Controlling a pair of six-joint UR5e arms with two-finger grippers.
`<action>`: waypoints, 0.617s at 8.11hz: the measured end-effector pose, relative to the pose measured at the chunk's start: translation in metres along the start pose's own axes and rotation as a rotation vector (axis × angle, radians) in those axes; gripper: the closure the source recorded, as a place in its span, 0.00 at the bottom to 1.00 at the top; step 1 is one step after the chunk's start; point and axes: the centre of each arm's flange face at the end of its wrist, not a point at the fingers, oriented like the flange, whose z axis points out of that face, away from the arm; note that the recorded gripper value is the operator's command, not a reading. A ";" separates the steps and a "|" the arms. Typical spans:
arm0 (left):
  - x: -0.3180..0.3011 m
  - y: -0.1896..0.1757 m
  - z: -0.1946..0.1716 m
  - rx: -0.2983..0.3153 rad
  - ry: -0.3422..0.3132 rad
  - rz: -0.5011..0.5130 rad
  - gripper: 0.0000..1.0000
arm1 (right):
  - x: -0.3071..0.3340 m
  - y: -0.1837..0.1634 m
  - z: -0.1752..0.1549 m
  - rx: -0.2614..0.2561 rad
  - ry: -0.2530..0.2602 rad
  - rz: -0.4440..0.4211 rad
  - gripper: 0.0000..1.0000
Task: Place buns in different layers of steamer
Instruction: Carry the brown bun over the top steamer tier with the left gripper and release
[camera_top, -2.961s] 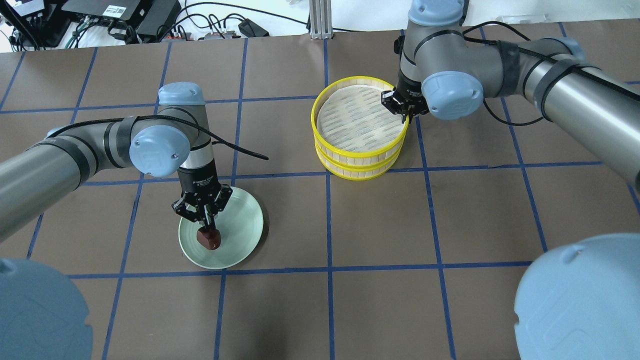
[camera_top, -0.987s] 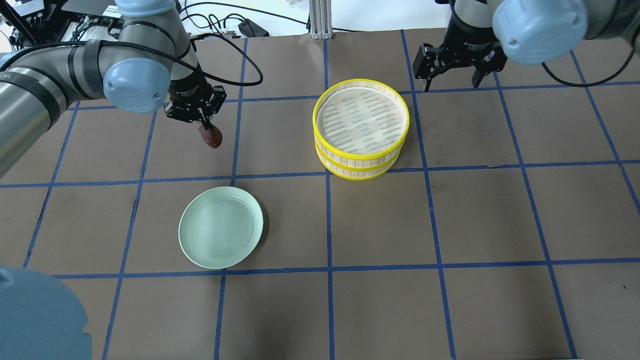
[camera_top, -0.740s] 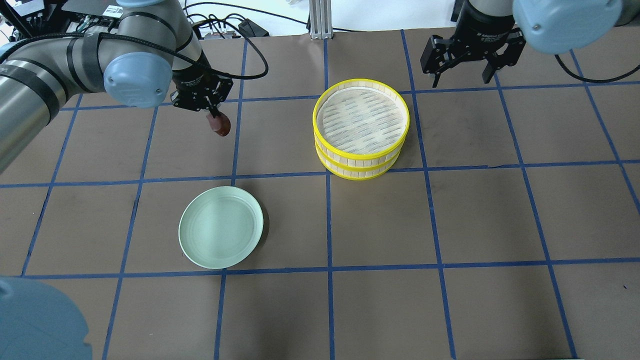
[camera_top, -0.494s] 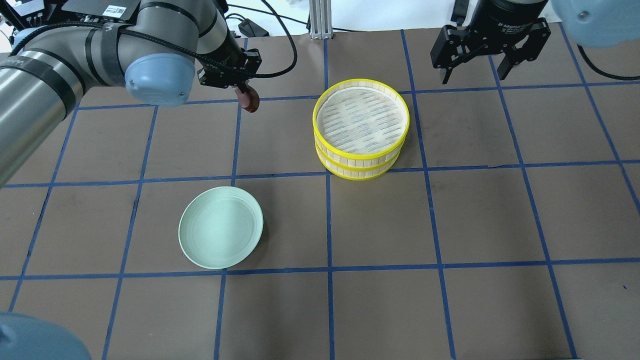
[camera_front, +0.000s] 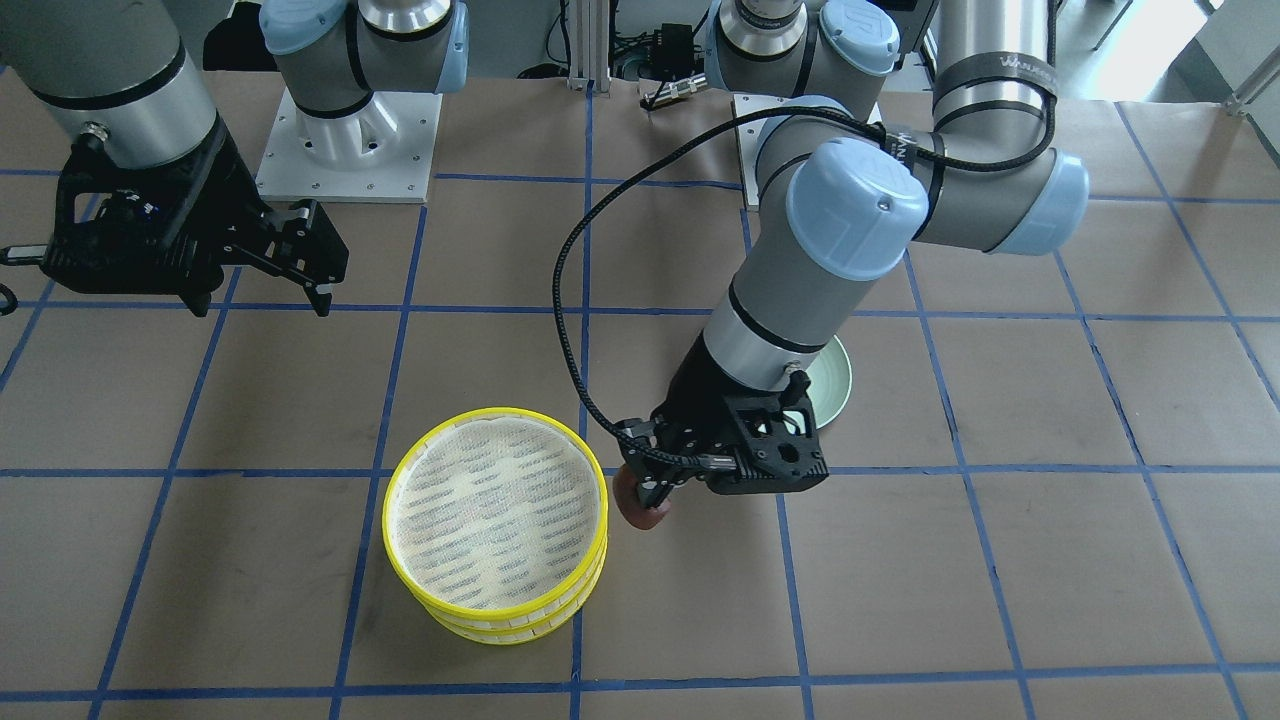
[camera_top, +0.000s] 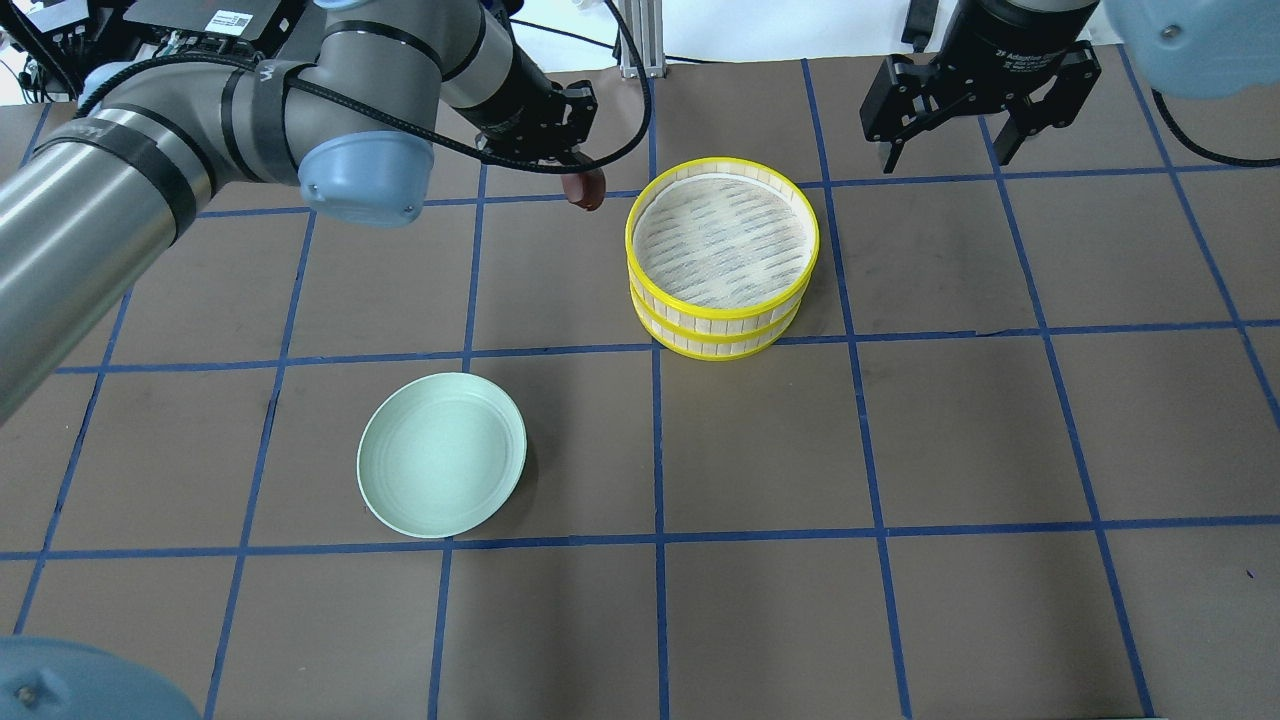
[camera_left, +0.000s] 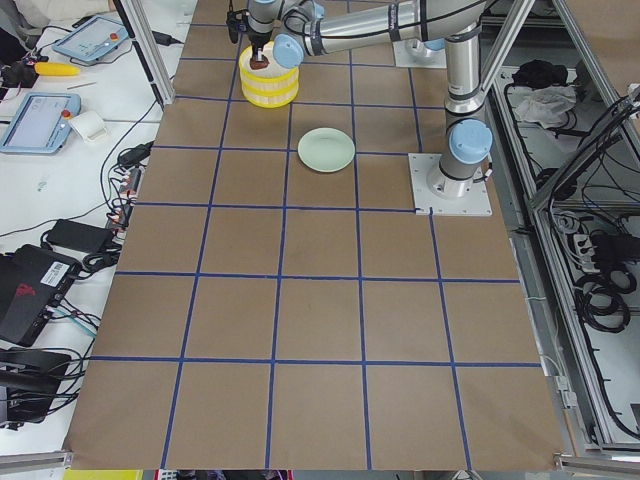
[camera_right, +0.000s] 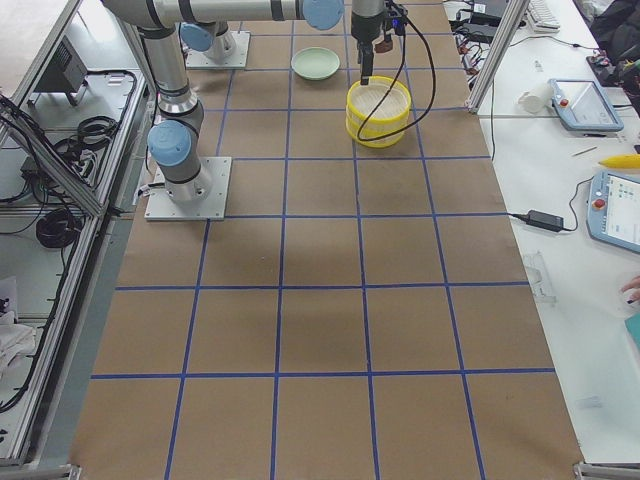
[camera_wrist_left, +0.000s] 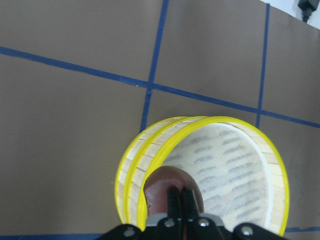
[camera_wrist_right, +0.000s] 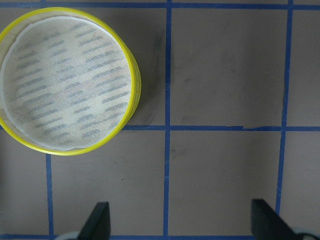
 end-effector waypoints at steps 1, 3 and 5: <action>0.012 0.006 0.017 0.003 0.032 0.014 1.00 | 0.000 0.000 0.001 -0.001 0.000 0.000 0.00; 0.030 0.015 0.050 -0.011 0.100 0.005 1.00 | 0.001 0.000 0.001 -0.002 0.001 0.002 0.00; 0.037 0.022 0.062 -0.029 0.116 -0.024 0.24 | 0.002 0.000 0.001 -0.002 0.001 0.002 0.00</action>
